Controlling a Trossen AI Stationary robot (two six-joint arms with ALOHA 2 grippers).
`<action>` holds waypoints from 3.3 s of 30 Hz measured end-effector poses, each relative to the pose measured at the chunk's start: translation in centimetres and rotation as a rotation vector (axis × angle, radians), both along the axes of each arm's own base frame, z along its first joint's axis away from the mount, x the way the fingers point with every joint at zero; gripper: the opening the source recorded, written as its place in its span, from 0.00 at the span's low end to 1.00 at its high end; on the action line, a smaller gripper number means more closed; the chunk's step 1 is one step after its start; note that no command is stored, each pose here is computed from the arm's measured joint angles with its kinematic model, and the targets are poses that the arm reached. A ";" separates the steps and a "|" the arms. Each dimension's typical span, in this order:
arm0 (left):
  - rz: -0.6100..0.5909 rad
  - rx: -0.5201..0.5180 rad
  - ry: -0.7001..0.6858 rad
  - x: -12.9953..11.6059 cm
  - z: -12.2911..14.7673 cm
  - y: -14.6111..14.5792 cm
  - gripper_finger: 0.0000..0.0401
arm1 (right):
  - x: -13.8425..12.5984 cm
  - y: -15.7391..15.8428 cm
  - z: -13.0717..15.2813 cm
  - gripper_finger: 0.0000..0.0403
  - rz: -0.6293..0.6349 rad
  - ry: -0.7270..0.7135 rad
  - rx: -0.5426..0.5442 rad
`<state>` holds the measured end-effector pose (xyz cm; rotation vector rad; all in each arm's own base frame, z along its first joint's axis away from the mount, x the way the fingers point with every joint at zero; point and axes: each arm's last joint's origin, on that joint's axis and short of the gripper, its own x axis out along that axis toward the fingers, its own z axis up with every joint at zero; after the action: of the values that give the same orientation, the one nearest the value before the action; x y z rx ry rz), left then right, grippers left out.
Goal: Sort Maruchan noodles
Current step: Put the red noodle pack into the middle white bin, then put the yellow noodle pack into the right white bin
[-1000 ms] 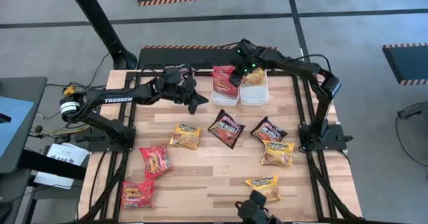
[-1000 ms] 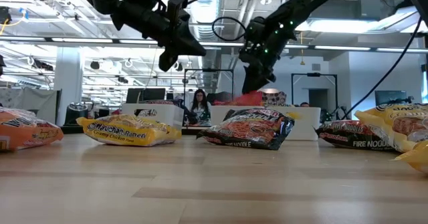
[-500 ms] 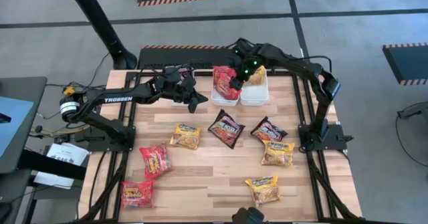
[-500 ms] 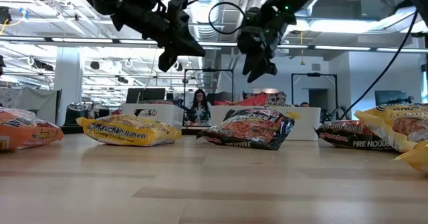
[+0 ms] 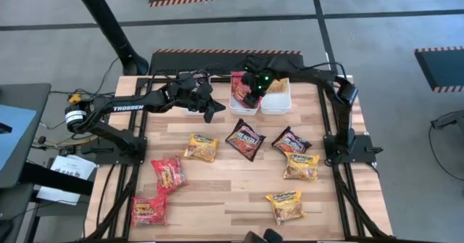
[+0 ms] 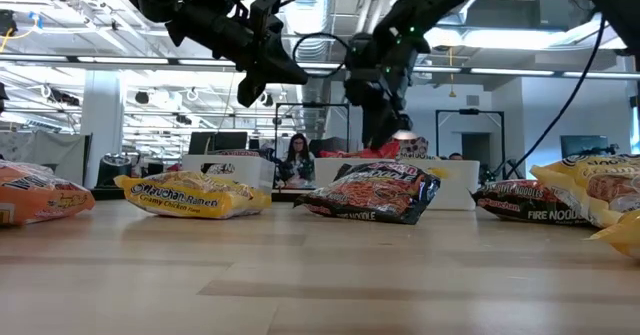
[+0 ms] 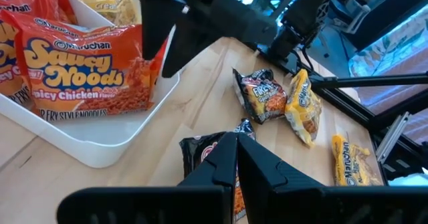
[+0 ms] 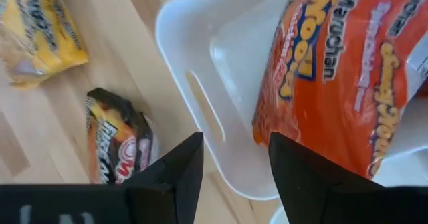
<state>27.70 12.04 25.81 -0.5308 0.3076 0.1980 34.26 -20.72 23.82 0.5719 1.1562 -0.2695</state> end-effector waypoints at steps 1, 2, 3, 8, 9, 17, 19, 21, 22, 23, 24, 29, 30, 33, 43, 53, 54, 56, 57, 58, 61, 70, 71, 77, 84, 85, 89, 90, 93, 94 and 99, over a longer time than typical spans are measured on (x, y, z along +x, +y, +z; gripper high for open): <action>0.000 0.000 0.000 0.0 0.0 0.0 0.00 | 0.0 0.0 -0.3 0.47 -0.001 0.015 0.006; 0.000 0.000 0.000 0.0 0.0 0.0 0.00 | 0.1 -0.1 -0.7 0.47 -0.002 0.029 0.012; 0.000 0.000 0.000 0.0 0.0 0.0 0.00 | 0.2 -0.2 -1.0 0.47 -0.003 0.036 0.015; -0.001 -0.001 0.000 0.0 0.0 0.0 0.00 | 0.1 -1.2 -1.6 0.44 -0.040 0.069 -0.061; -0.001 -0.001 0.000 0.0 0.0 0.0 0.00 | -0.1 -1.5 -1.7 0.43 -0.052 0.088 -0.079; -0.001 -0.005 0.025 -0.1 -0.2 0.0 0.00 | -0.2 -3.1 -2.0 0.41 -0.104 0.076 -0.167; -0.007 0.012 0.027 -0.1 -0.2 0.0 0.00 | 0.0 -3.4 -1.9 0.41 -0.115 0.053 -0.203; -0.011 0.028 0.029 -0.1 -0.2 0.0 0.00 | 0.2 -3.7 -1.8 0.41 -0.119 0.042 -0.249; -0.011 0.031 0.029 -0.1 -0.2 0.0 0.00 | 0.2 -3.9 -1.8 0.41 -0.116 0.041 -0.266; -0.010 0.031 0.030 -0.1 -0.2 0.0 0.00 | 0.2 -4.0 -1.7 0.41 -0.119 0.037 -0.280; -0.008 0.031 0.030 -0.1 -0.2 0.1 0.00 | 0.3 -4.1 -1.7 0.41 -0.123 0.030 -0.295; 0.006 0.021 0.050 -0.4 -0.4 0.4 0.00 | 0.6 -4.5 -1.4 0.41 -0.139 0.000 -0.346; 0.010 0.020 0.051 -0.4 -0.4 0.6 0.00 | 0.5 -4.5 -1.4 0.41 -0.139 -0.001 -0.342; 0.020 0.018 0.055 -0.6 -0.5 0.8 0.00 | -0.1 -4.3 -0.5 0.41 -0.130 0.022 -0.298; 0.016 0.007 0.042 -0.9 -0.1 0.8 0.00 | -0.6 -2.2 5.2 0.41 -0.031 0.071 -0.148; -0.008 0.095 -0.034 -2.6 2.7 -0.1 0.00 | -0.3 2.9 6.8 0.41 0.109 0.236 -0.049; -0.013 0.110 -0.031 -2.8 2.9 -0.2 0.00 | -0.2 3.5 6.8 0.41 0.119 0.262 -0.033; -0.020 0.123 -0.016 -3.2 3.0 -0.4 0.00 | -0.1 5.0 6.8 0.41 0.143 0.314 -0.006; -0.023 0.123 -0.006 -3.4 3.1 -0.5 0.00 | 0.0 5.8 6.8 0.41 0.150 0.332 0.003; -0.023 0.120 0.001 -3.5 3.1 -0.5 0.00 | 0.2 6.5 6.8 0.41 0.157 0.343 0.007; -0.033 0.104 0.027 -4.0 3.1 -0.8 0.00 | 0.6 8.9 7.1 0.41 0.178 0.340 0.003; -0.065 0.106 0.117 -4.7 2.6 -1.2 0.00 | -2.2 16.6 9.7 0.41 0.176 0.330 -0.019; -0.071 0.112 0.122 -4.7 2.5 -1.2 0.00 | -2.9 17.2 9.9 0.41 0.152 0.338 -0.033; -0.085 0.123 0.151 -4.8 2.3 -1.3 0.00 | -8.6 20.8 10.2 0.41 -0.062 0.370 -0.079; -0.109 0.115 0.142 -4.8 2.3 -1.4 0.00 | -14.7 23.7 8.9 0.41 -0.275 0.396 -0.030; -0.116 0.111 0.140 -4.8 2.3 -1.4 0.00 | -15.5 24.0 8.6 0.42 -0.296 0.398 -0.025; -0.127 0.107 0.137 -4.8 2.3 -1.4 0.00 | -17.7 24.6 7.6 0.48 -0.366 0.395 0.000; -0.128 0.106 0.136 -4.8 2.3 -1.4 0.00 | -18.1 24.7 7.2 0.49 -0.377 0.395 0.017; -0.133 0.104 0.134 -4.8 2.3 -1.4 0.00 | -19.1 24.8 6.2 0.54 -0.383 0.358 0.065; -0.133 0.104 0.134 -4.8 2.3 -1.4 0.00 | -19.2 24.8 5.8 0.55 -0.371 0.335 0.087; -0.125 0.084 0.133 -4.8 2.3 -1.4 0.00 | -19.6 24.6 3.8 0.58 -0.266 0.249 0.129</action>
<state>22.88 10.59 28.11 -0.4141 0.4585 0.1244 14.64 3.89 27.60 0.8250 1.3441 -0.5074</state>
